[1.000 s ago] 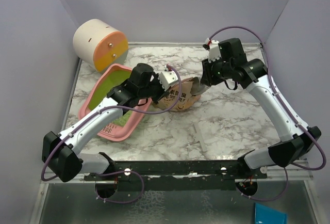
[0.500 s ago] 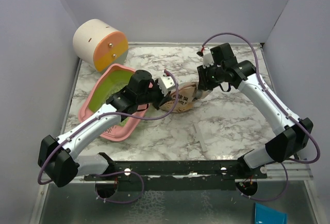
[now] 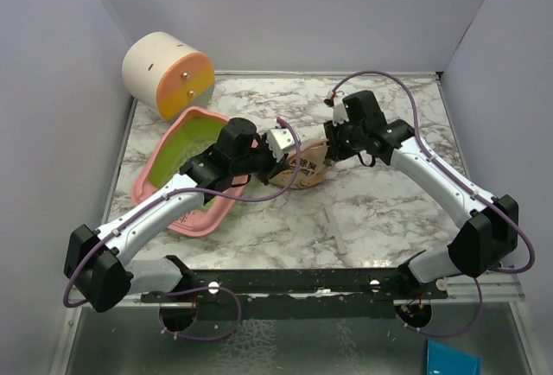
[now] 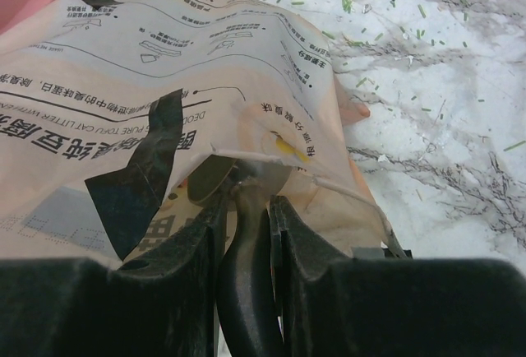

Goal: Fill the litter box with clean litter

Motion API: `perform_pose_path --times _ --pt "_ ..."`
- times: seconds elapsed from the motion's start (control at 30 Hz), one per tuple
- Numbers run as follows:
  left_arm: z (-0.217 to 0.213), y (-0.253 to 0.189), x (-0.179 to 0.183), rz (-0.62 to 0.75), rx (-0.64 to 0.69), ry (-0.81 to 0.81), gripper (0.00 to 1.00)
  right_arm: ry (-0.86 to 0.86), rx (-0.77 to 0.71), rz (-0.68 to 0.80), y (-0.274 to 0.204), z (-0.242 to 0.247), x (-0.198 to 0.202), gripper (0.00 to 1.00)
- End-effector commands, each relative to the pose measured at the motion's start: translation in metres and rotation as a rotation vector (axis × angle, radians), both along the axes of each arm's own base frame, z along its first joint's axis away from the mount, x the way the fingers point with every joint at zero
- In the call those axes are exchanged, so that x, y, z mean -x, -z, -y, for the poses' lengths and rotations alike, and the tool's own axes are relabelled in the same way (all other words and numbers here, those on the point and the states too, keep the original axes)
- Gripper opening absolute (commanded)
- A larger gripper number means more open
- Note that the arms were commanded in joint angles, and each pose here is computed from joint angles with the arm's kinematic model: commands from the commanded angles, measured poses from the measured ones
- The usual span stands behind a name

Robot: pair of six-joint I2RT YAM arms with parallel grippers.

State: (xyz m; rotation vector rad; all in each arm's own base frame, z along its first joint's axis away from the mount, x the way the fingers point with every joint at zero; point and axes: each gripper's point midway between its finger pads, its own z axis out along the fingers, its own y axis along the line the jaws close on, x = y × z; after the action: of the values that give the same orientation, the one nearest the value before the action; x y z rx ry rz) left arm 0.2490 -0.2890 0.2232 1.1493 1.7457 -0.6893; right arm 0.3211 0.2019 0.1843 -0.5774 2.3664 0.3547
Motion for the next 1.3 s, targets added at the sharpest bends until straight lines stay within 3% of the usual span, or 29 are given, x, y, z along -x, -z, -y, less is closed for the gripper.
perform_pose_path --times 0.0,0.5,1.27 --pt "0.018 -0.021 0.004 0.019 0.067 0.05 0.0 0.037 0.032 -0.049 0.037 0.001 0.005 0.01" --pt "0.031 -0.012 -0.017 0.033 0.034 0.006 0.0 0.011 -0.174 -0.127 0.076 -0.033 0.02 0.01" --pt "0.029 -0.006 -0.032 0.061 0.012 -0.057 0.0 -0.032 -0.784 -0.07 0.008 -0.036 0.006 0.01"
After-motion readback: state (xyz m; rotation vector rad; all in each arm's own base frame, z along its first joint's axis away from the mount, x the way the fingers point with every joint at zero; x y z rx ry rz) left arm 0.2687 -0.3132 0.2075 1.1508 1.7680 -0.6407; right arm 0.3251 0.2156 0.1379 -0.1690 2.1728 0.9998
